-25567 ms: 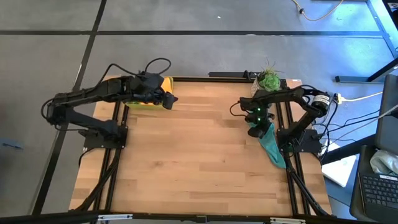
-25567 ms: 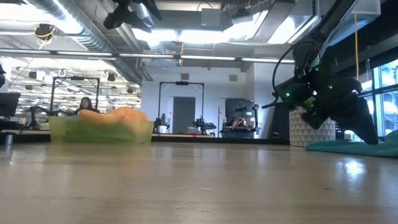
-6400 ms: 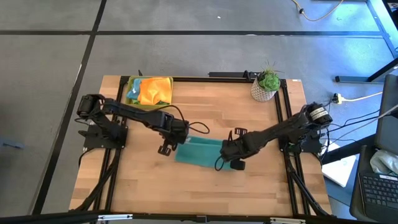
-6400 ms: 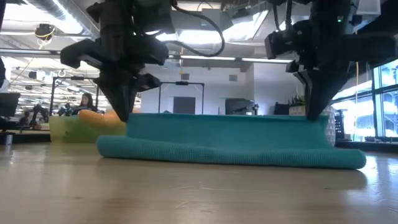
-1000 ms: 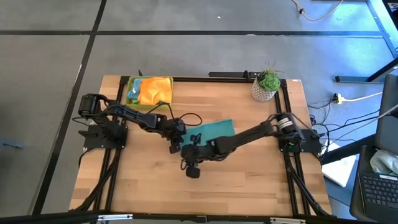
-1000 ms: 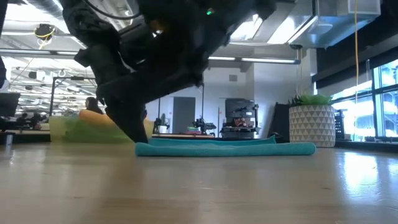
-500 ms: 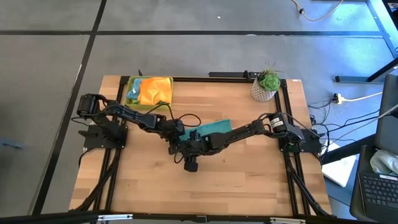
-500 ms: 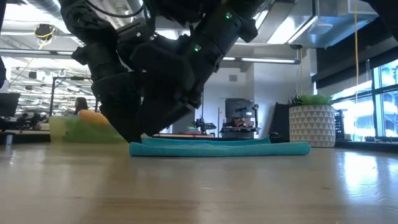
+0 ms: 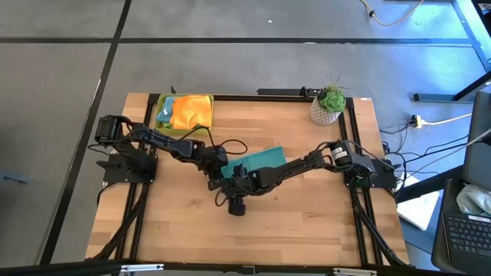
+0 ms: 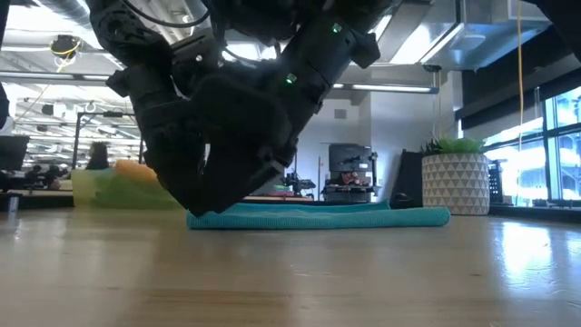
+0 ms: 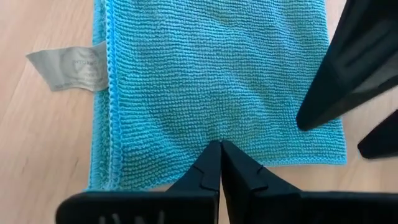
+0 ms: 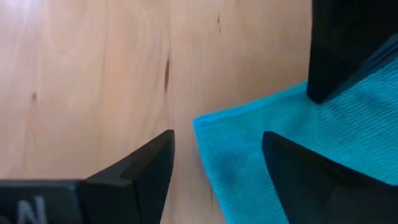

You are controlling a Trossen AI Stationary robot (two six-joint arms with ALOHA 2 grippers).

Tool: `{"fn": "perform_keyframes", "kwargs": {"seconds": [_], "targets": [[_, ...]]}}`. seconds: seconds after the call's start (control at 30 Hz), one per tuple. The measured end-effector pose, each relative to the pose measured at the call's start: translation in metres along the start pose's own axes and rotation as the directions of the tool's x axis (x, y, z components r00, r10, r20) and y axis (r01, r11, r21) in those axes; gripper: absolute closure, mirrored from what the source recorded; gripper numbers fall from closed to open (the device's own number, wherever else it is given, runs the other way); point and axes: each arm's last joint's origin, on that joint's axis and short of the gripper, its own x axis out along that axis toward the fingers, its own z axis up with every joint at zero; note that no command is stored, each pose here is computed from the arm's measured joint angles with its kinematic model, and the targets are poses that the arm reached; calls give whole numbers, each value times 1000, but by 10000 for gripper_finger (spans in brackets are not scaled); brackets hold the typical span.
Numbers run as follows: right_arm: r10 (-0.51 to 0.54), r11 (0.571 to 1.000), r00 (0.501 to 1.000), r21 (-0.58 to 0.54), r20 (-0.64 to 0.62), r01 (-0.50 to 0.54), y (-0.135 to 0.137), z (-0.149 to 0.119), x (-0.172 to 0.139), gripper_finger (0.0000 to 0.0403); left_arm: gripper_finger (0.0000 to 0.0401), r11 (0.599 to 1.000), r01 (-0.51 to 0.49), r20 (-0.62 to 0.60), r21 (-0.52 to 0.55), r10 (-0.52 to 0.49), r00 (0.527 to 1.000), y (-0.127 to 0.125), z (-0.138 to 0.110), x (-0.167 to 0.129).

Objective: Fold microfiber towels
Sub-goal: Fold the blue towel

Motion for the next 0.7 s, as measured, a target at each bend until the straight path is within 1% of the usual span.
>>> {"fn": "perform_keyframes", "kwargs": {"seconds": [0.07,0.1,0.23,0.37,0.43,0.53,0.6,0.7], "targets": [[8,1000,1000,17,-6,-8,0,-2,4,169,399,1000,0,0,-9,0,1000,0,0,0],[19,1000,999,16,-28,-18,0,-6,8,178,399,1000,1,1,-15,-1,1000,0,0,0],[54,998,998,38,-31,-52,2,-6,11,224,400,1000,12,-8,-17,-12,1000,1,0,0],[23,999,999,32,-27,-22,3,-7,11,287,398,999,23,-13,-27,-23,1000,0,0,0],[28,999,999,37,-30,-27,3,-7,10,323,400,999,34,-21,-32,-35,999,0,-1,0],[61,996,997,62,-40,-59,4,-7,10,381,399,995,85,-57,-48,-88,995,0,-2,-1],[101,992,994,83,-48,-97,5,-7,10,392,397,991,116,-94,-64,-122,988,1,-4,-3],[165,979,984,136,-73,-154,9,-5,7,381,397,988,133,-129,-83,-143,981,3,-7,-10]]}}
